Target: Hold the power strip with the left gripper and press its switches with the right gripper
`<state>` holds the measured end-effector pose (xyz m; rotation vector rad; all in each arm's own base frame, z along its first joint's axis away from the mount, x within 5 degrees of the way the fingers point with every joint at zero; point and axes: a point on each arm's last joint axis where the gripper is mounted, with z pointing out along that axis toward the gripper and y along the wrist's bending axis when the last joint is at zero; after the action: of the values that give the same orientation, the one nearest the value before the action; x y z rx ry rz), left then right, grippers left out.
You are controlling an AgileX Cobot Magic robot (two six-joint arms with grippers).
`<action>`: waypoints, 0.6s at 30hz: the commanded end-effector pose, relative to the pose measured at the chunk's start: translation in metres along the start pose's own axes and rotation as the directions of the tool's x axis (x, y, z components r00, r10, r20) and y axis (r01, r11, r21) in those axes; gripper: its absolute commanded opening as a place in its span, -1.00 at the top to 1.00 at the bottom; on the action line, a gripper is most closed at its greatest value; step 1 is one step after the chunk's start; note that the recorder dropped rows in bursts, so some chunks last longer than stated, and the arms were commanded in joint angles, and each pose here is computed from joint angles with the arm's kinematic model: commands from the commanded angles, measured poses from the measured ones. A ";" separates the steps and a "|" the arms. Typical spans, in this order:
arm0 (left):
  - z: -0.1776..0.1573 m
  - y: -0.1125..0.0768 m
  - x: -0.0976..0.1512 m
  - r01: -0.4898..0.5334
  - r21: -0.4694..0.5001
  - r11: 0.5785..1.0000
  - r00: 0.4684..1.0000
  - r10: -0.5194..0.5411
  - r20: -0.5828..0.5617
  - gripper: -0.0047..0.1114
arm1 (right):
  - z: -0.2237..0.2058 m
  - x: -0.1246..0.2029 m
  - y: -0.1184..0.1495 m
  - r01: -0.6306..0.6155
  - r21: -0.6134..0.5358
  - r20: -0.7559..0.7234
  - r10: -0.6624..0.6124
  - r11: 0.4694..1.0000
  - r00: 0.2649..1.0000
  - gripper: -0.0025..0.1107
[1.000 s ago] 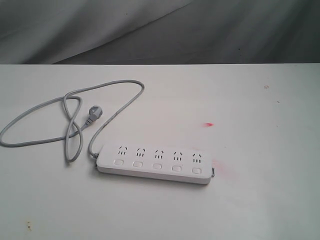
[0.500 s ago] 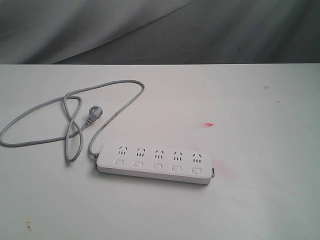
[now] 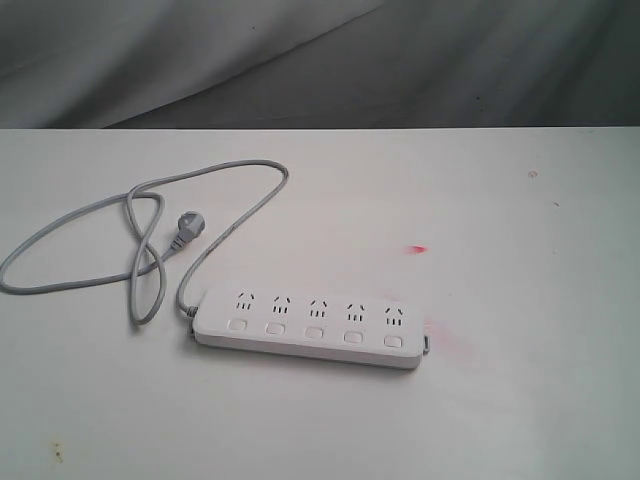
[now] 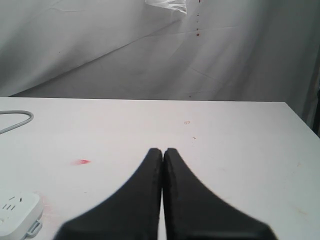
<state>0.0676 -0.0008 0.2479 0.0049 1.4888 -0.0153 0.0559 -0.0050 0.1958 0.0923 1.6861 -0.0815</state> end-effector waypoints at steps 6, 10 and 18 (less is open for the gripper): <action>-0.016 -0.003 0.052 0.026 0.032 0.999 0.980 -0.019 -0.196 0.92 | 0.000 0.000 -0.001 -0.001 0.012 0.011 0.001 1.000 1.000 0.96; -0.018 -0.004 0.059 0.028 0.041 0.999 0.962 -0.016 -0.271 0.92 | 0.000 0.000 -0.001 -0.001 0.012 0.011 0.001 1.000 1.000 0.96; -0.018 -0.004 0.059 0.028 0.041 0.999 0.962 -0.016 -0.271 0.92 | 0.000 0.000 -0.001 -0.001 0.012 0.011 0.001 1.000 1.000 0.96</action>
<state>0.0548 -0.0043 0.1891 0.0299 1.7635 -0.0541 0.0559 -0.0050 0.1958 0.0923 1.6861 -0.0815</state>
